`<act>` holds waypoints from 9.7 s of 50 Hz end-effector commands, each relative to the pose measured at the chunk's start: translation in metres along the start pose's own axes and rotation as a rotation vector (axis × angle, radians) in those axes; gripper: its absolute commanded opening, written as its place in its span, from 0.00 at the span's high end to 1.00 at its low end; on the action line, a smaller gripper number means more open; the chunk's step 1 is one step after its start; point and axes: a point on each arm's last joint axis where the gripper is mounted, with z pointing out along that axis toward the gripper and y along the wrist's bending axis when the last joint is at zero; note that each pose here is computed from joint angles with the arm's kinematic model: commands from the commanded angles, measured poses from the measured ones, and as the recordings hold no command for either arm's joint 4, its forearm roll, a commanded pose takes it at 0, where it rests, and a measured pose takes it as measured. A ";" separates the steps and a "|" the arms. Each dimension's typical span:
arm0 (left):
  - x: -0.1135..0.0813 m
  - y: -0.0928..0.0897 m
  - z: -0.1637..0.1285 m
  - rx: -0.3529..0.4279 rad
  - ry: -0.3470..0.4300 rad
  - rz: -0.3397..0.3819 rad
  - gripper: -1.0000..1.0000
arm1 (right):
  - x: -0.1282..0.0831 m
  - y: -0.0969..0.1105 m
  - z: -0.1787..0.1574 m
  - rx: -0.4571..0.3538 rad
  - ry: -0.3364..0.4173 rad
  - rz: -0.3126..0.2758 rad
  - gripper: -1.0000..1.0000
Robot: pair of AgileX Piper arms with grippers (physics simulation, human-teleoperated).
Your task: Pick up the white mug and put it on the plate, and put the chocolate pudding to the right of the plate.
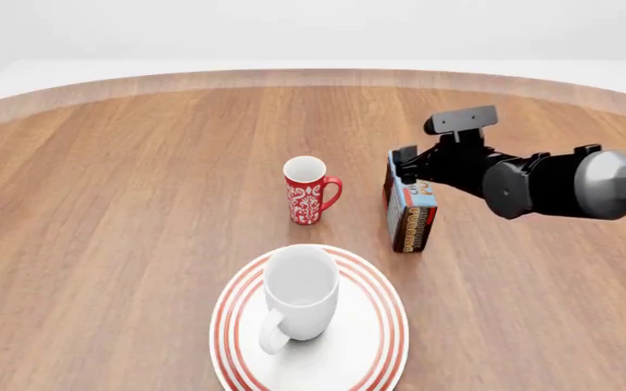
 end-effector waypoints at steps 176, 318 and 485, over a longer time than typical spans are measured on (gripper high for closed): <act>0.000 0.000 0.000 -0.001 0.000 0.000 0.00 | 0.026 -0.007 0.027 0.018 0.127 0.039 1.00; 0.000 -0.001 0.000 0.016 0.000 -0.011 0.00 | 0.014 -0.017 -0.186 0.076 -0.017 0.094 1.00; 0.000 -0.001 0.000 0.015 -0.001 -0.013 0.00 | 0.108 -0.027 -0.205 0.164 0.190 0.061 0.00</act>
